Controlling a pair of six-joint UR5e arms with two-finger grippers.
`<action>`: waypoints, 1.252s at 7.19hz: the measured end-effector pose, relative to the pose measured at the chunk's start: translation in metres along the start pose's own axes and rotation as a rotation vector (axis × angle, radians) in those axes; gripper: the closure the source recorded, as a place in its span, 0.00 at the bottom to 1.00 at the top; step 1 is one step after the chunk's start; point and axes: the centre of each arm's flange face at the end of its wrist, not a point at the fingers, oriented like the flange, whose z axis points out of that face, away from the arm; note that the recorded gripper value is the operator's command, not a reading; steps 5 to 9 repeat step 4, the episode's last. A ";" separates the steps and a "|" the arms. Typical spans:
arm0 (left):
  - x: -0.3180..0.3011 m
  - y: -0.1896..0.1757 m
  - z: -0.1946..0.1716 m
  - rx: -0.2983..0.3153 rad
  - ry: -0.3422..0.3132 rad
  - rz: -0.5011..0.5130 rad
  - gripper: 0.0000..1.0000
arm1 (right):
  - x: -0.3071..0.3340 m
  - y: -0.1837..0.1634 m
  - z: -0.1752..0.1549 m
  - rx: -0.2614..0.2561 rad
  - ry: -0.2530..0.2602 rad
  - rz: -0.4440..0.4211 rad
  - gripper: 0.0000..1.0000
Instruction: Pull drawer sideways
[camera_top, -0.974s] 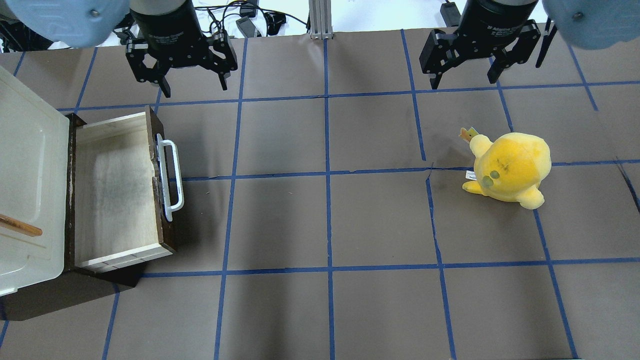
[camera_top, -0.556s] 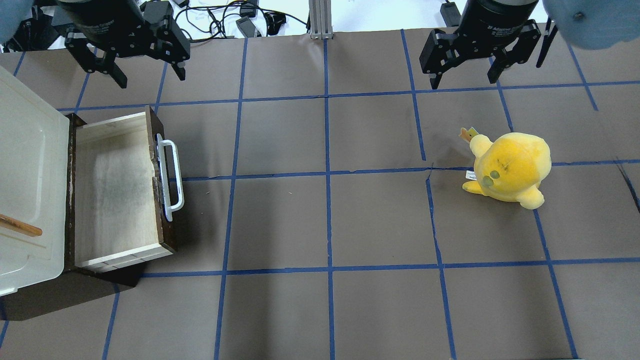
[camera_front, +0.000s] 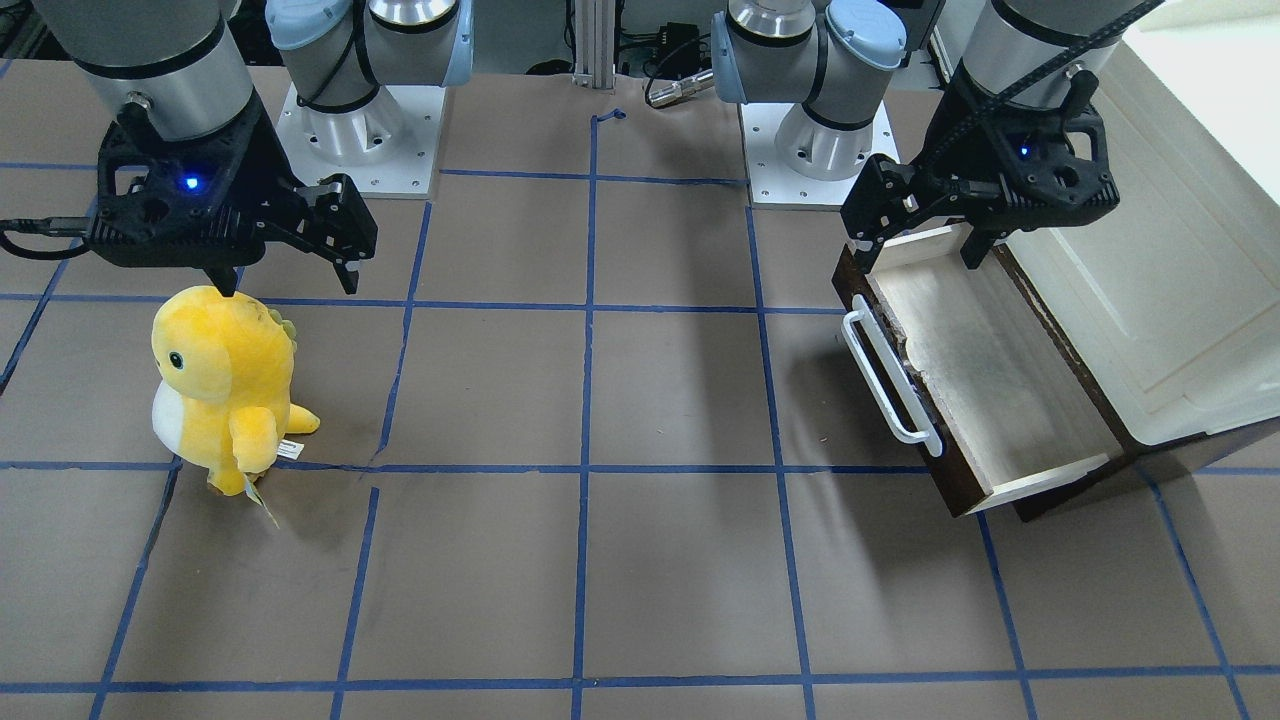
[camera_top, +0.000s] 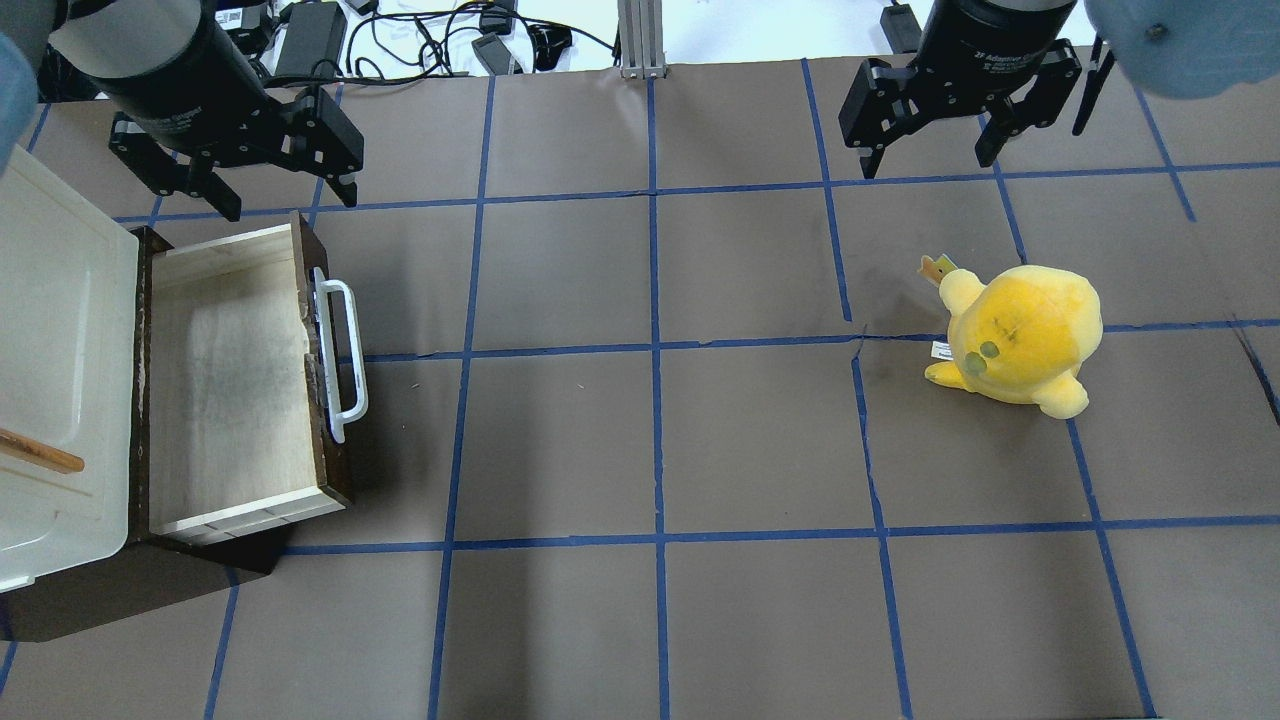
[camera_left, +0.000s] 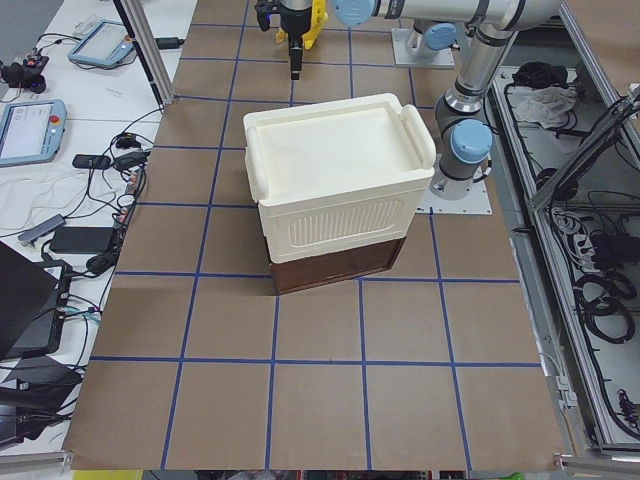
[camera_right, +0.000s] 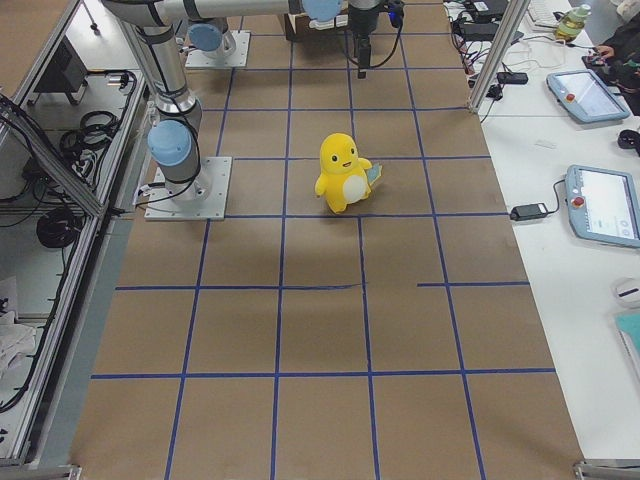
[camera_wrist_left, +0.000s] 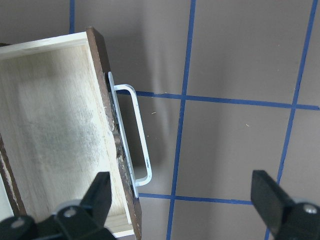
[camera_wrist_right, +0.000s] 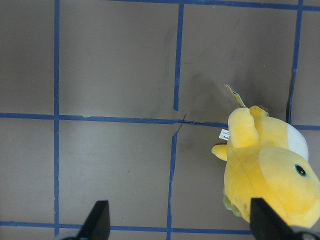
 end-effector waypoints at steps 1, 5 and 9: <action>0.000 0.003 0.001 0.001 0.001 0.003 0.00 | 0.000 0.000 0.000 0.000 0.000 0.000 0.00; 0.001 0.006 0.000 0.004 0.003 0.007 0.00 | 0.000 0.000 0.000 0.000 -0.001 0.001 0.00; 0.001 0.006 0.000 0.004 0.003 0.007 0.00 | 0.000 0.000 0.000 0.000 -0.001 0.001 0.00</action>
